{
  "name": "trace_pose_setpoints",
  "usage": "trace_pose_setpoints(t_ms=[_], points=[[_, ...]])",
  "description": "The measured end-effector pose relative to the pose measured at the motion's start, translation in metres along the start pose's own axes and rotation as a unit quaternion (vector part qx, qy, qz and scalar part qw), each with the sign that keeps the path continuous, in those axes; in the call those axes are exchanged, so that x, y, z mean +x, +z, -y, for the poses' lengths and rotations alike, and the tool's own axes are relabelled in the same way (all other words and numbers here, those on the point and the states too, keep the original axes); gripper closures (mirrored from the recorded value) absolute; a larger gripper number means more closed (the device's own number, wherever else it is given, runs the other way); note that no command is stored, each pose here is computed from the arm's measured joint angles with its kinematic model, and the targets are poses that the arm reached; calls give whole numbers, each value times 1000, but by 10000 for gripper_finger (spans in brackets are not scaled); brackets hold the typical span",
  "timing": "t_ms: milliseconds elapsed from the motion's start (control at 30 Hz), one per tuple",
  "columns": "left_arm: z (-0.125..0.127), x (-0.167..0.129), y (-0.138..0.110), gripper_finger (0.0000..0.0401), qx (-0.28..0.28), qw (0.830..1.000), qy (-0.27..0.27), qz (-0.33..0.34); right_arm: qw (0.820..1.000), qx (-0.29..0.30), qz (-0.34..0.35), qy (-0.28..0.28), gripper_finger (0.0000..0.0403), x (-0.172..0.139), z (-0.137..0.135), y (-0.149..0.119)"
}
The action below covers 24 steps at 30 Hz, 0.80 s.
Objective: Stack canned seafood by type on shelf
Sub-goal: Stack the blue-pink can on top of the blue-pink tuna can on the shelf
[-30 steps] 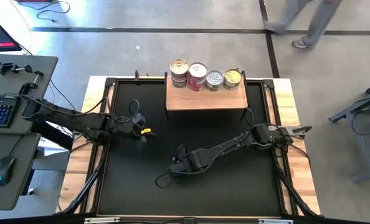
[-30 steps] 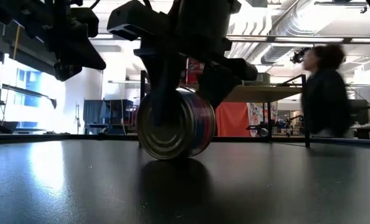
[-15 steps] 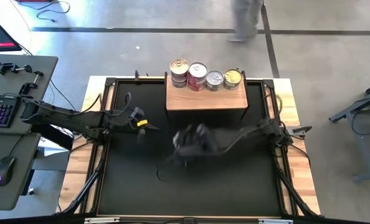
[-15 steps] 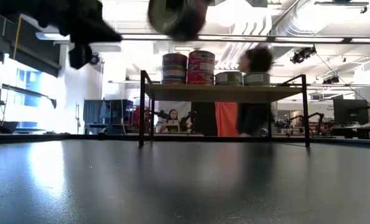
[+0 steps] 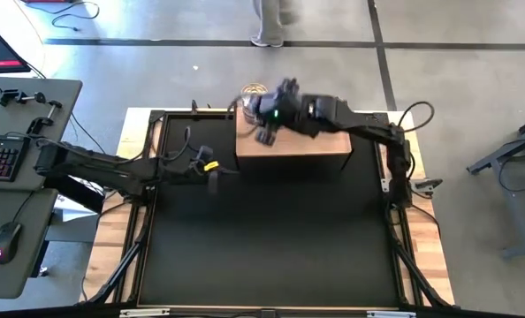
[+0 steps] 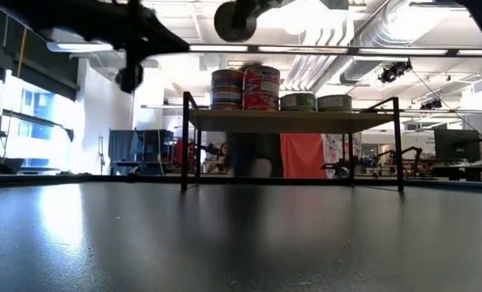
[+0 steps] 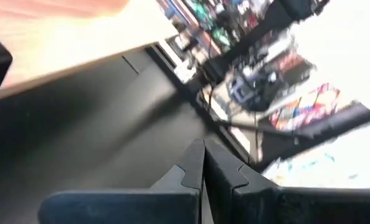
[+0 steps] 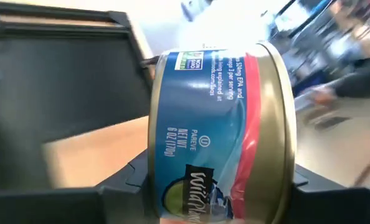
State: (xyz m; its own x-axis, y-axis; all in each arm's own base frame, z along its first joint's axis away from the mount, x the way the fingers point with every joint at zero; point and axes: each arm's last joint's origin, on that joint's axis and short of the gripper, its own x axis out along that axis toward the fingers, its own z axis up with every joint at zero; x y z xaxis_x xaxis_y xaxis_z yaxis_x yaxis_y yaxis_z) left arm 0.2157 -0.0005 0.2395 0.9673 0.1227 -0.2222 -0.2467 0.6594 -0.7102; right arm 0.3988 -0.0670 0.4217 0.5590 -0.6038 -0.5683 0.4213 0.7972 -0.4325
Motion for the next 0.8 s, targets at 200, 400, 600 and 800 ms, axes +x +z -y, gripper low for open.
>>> trace_pose_setpoints(t_ms=[200,400,600,800], points=[[-16,38,12,401,-76,997,14,7,992,-122,27,-22,236,34,47,3],[-14,62,22,401,-92,995,-4,-26,966,-254,33,-31,232,52,55,3],[-8,53,37,401,-73,997,-33,-9,954,-300,7,-26,223,73,48,-2],[-4,35,55,401,-50,997,-63,10,949,-311,-12,-51,224,91,41,-4]])
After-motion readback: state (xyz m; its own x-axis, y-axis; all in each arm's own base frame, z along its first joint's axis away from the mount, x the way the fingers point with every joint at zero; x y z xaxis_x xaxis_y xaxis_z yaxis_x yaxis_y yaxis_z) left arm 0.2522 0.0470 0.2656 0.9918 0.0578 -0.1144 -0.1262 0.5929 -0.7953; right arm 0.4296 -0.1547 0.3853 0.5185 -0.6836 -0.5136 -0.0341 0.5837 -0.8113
